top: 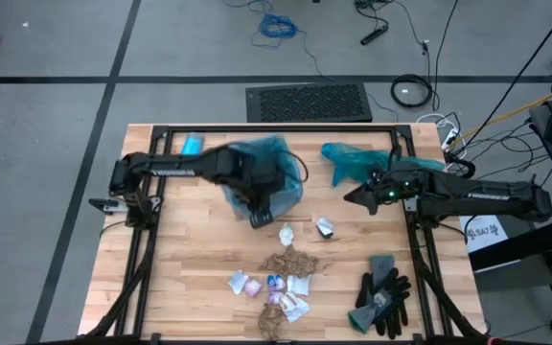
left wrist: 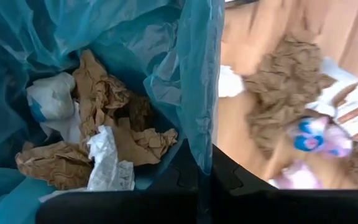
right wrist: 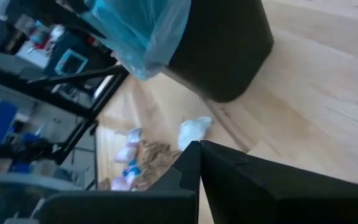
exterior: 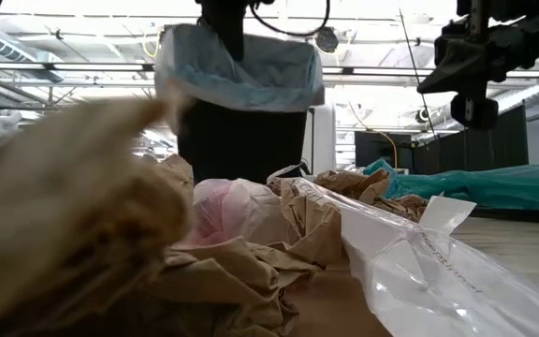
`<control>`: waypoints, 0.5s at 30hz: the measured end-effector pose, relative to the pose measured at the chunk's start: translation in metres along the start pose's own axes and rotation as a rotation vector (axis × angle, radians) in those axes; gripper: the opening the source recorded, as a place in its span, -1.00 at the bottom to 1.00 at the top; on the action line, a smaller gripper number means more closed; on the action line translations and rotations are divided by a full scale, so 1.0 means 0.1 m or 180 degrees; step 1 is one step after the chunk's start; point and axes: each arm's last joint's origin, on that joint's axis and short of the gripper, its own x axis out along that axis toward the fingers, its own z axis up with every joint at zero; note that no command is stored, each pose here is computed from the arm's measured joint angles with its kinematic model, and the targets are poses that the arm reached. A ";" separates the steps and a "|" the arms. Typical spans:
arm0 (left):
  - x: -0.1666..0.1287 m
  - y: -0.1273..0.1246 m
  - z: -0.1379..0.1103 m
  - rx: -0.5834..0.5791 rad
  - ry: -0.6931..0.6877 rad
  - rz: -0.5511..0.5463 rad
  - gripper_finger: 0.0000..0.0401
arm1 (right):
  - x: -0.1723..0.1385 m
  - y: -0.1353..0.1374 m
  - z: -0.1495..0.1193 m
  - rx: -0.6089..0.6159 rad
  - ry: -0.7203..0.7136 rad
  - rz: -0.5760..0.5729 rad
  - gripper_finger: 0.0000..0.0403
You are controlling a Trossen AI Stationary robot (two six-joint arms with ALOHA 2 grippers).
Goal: Place trash/remove bag and relplace
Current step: Move the trash bin to the center
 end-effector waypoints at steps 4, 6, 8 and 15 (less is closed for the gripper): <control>-0.01 -0.20 -0.04 -0.0205 -0.0121 -0.0021 -0.99 | -0.04 0.01 -0.01 -0.0067 0.0060 0.0109 -1.00; -0.01 -0.27 -0.05 -0.0258 -0.0191 -0.0021 -0.99 | -0.05 0.02 -0.02 -0.0096 0.0115 0.0162 -1.00; -0.01 -0.32 -0.05 -0.0292 -0.0254 -0.0067 -0.94 | -0.05 0.02 -0.03 -0.0112 0.0194 0.0207 -1.00; -0.02 -0.35 0.00 -0.0463 -0.0412 -0.0168 -0.60 | -0.06 0.01 -0.06 -0.0132 0.0355 0.0288 -1.00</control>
